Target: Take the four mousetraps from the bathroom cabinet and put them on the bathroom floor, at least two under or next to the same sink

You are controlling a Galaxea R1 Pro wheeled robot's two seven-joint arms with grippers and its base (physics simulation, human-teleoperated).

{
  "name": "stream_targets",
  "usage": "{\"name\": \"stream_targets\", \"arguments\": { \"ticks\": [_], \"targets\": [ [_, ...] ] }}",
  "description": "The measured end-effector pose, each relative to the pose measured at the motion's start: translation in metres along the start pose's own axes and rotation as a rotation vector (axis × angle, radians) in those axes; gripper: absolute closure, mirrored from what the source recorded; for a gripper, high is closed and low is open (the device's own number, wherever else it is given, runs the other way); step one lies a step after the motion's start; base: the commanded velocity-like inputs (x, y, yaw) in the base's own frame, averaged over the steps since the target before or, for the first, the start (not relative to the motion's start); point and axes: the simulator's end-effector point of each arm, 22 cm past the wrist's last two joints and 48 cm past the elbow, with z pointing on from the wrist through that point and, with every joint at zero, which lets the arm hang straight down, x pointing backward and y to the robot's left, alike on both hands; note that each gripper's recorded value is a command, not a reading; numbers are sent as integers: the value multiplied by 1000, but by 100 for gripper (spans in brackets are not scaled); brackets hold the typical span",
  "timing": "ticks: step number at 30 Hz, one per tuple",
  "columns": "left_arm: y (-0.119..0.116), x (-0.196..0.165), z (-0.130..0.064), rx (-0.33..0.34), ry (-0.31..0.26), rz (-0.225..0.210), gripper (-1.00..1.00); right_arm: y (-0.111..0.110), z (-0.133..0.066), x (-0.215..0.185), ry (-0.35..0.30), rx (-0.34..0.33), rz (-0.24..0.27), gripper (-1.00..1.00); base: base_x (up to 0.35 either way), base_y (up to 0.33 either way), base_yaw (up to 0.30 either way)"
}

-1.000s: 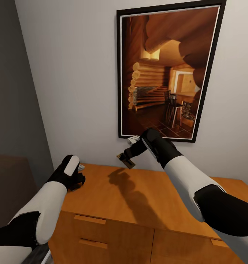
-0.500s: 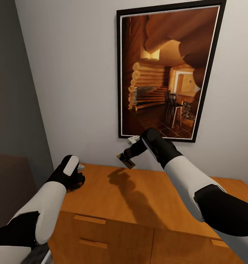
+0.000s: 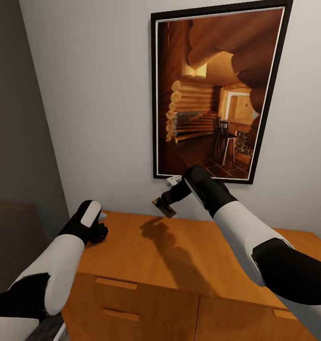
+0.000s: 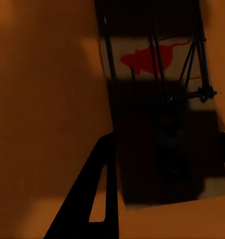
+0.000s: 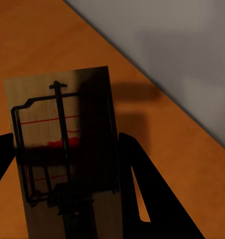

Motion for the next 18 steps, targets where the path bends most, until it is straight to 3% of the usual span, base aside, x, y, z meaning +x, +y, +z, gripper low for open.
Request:
{"name": "stream_targets", "arguments": {
  "ticks": [2, 3, 10, 13, 18],
  "targets": [
    [-2, 0, -2, 0, -2, 8, 100, 0, 0, 0, 0, 0, 1, 100, 0, 0, 0],
    [-4, -9, -10, 12, -29, -1, 100, 0, 0, 0, 0, -1, 1, 100, 0, 0, 0],
    [-28, -72, -94, 136, -265, -70, 100, 0, 0, 0, 0, -1, 1, 100, 0, 0, 0],
    [-41, -79, -114, 153, -323, -42, 100, 0, 0, 0, 0, -1, 1, 100, 0, 0, 0],
    [-51, -82, -126, 149, -362, -5, 100, 0, 0, 0, 0, 0, 1, 100, 0, 0, 0]
  ]
}}
